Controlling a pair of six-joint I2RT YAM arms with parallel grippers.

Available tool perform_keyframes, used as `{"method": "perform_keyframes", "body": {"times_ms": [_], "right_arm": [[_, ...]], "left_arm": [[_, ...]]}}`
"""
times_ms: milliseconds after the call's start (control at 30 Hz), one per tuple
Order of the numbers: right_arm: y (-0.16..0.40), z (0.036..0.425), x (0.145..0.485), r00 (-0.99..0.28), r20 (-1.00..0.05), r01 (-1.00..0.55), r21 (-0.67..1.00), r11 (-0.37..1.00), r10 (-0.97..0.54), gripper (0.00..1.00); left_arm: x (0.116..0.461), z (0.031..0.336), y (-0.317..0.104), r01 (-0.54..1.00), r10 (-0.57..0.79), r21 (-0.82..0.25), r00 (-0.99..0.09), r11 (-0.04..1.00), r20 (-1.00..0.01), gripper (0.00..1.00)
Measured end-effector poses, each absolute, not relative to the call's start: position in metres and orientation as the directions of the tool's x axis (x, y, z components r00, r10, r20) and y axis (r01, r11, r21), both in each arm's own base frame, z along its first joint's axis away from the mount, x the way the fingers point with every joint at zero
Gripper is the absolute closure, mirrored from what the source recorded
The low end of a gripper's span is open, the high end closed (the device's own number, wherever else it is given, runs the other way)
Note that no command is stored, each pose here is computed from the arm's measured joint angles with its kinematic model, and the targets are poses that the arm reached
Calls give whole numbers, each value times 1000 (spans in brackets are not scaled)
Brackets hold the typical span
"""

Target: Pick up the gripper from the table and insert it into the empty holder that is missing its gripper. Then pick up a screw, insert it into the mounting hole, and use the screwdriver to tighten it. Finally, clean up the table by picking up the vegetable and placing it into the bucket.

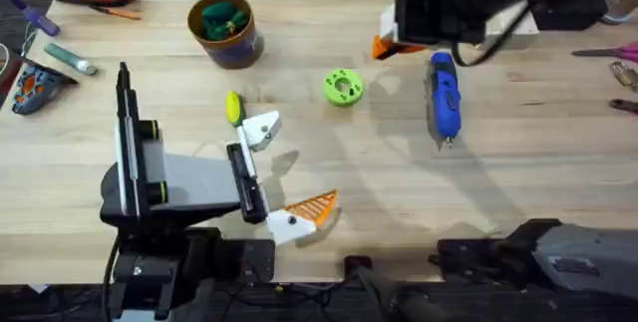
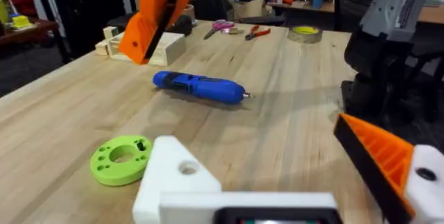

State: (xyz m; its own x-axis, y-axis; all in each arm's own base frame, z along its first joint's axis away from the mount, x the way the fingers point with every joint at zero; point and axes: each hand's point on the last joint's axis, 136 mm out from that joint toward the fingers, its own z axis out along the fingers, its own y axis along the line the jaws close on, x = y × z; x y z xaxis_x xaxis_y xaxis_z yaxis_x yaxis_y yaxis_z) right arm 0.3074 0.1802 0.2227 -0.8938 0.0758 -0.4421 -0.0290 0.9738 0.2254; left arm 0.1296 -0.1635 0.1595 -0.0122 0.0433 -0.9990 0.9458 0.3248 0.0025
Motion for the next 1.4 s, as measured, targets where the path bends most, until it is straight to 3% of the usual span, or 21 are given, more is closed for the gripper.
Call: {"method": "perform_keyframes", "body": {"times_ms": [300, 567, 800, 1033, 1400], "right_arm": [[193, 234, 287, -825, -551, -153, 428, 891, 123, 987], [214, 236, 275, -823, -545, -352, 711, 609, 161, 987], [203, 200, 253, -898, -412, -319, 852, 414, 155, 988], [212, 198, 218, -931, -363, -341, 900, 271, 31, 989], [217, 213, 206, -851, -526, -523, 844, 118, -12, 989]], "left_arm": [[130, 160, -163, 946, 43, 2, -12, 325, -999, 15], [130, 160, -163, 946, 43, 3, -12, 325, -999, 15], [130, 160, -163, 946, 43, 2, -12, 324, -999, 16], [130, 160, -163, 946, 43, 2, -12, 325, -999, 15], [130, 160, -163, 946, 43, 2, -12, 324, -999, 15]]}}
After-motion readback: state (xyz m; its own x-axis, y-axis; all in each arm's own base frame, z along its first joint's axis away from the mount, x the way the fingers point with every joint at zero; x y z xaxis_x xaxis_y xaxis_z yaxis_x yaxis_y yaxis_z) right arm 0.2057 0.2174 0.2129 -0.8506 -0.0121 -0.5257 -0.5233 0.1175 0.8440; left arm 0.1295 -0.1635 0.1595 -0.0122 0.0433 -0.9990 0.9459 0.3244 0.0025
